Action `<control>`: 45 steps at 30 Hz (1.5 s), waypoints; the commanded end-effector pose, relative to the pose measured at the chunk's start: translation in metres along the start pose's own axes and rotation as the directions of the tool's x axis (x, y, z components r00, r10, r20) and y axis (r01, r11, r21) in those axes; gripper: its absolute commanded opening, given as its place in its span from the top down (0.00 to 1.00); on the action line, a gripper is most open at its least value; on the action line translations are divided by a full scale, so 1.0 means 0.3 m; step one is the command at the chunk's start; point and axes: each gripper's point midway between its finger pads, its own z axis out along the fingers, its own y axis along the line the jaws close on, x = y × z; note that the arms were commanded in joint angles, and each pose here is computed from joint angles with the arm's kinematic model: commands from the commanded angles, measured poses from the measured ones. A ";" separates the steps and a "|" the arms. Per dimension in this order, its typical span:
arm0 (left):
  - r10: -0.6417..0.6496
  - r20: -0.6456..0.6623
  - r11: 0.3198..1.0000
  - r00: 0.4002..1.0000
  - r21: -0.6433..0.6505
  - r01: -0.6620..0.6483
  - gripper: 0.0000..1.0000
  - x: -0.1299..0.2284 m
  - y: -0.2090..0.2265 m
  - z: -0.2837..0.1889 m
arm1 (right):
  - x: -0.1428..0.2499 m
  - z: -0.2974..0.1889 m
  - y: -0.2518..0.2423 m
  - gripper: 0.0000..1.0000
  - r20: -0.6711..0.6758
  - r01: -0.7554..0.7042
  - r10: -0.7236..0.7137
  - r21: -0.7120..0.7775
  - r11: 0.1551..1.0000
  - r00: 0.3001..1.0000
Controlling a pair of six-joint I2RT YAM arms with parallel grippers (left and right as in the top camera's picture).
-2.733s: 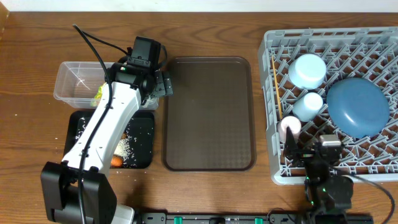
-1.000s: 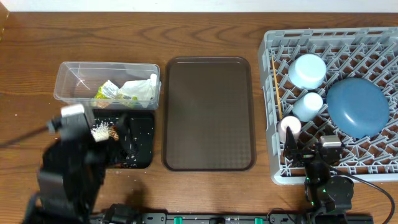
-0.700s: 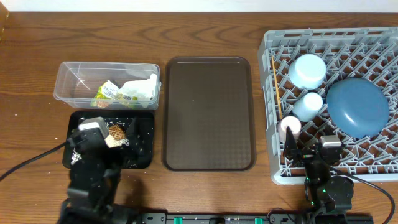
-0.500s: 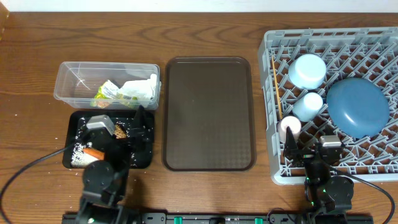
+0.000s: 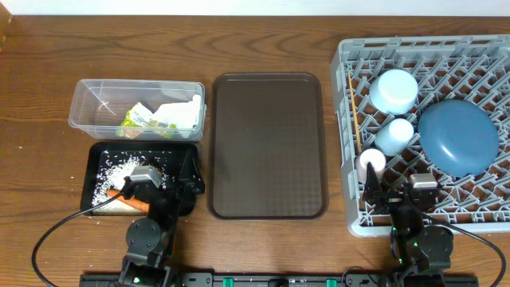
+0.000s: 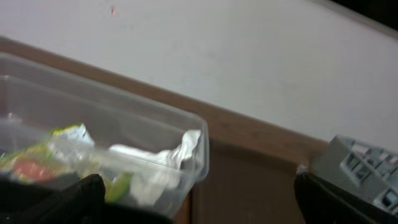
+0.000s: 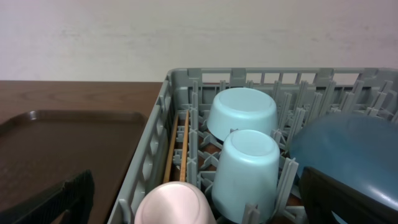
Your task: Sort waste into correct bins and load items into the dishwasher rack
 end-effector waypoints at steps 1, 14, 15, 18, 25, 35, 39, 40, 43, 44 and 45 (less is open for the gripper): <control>0.014 -0.001 1.000 1.000 -0.007 -0.014 0.02 0.008 0.009 -0.013 | 0.001 -0.001 -0.020 0.01 0.001 0.013 -0.013 0.024 1.000 1.000; 0.134 -0.072 0.981 0.988 -0.134 -0.143 0.02 0.059 0.118 -0.046 | 0.001 -0.001 -0.020 0.01 0.001 0.013 -0.013 0.024 1.000 1.000; 0.153 -0.072 0.976 0.986 -0.145 -0.162 0.02 0.055 0.129 -0.047 | 0.001 -0.001 -0.020 0.01 0.001 0.013 -0.013 0.024 1.000 1.000; 0.225 -0.076 0.954 0.972 -0.188 -0.235 0.02 0.041 0.167 -0.050 | 0.001 -0.001 -0.020 0.01 0.001 0.013 -0.013 0.024 1.000 1.000; 0.485 -0.127 0.864 0.865 -0.084 -0.496 0.02 0.061 0.142 -0.045 | 0.001 -0.001 -0.020 0.01 0.001 0.013 -0.013 0.024 1.000 1.000; 0.496 -0.123 0.864 0.860 -0.034 -0.503 0.02 0.073 0.116 -0.043 | 0.001 -0.001 -0.020 0.01 0.001 0.013 -0.013 0.024 1.000 1.000; 0.494 -0.125 0.864 0.861 -0.045 -0.502 0.02 0.070 0.124 -0.043 | 0.001 -0.001 -0.020 0.01 0.001 0.013 -0.013 0.024 1.000 1.000; 0.490 -0.124 0.866 0.863 -0.045 -0.498 0.02 0.070 0.124 -0.043 | 0.001 -0.001 -0.020 0.01 0.001 0.013 -0.013 0.024 1.000 1.000; 0.488 -0.124 0.867 0.864 -0.045 -0.496 0.02 0.069 0.124 -0.043 | 0.001 -0.001 -0.020 0.01 0.001 0.013 -0.013 0.024 1.000 1.000; 0.488 -0.124 0.867 0.864 -0.045 -0.496 0.02 0.069 0.124 -0.043 | 0.001 -0.001 -0.020 0.01 0.001 0.013 -0.013 0.024 1.000 1.000; 0.488 -0.124 0.867 0.864 -0.045 -0.496 0.02 0.069 0.124 -0.043 | 0.001 -0.001 -0.020 0.01 0.001 0.013 -0.013 0.024 1.000 1.000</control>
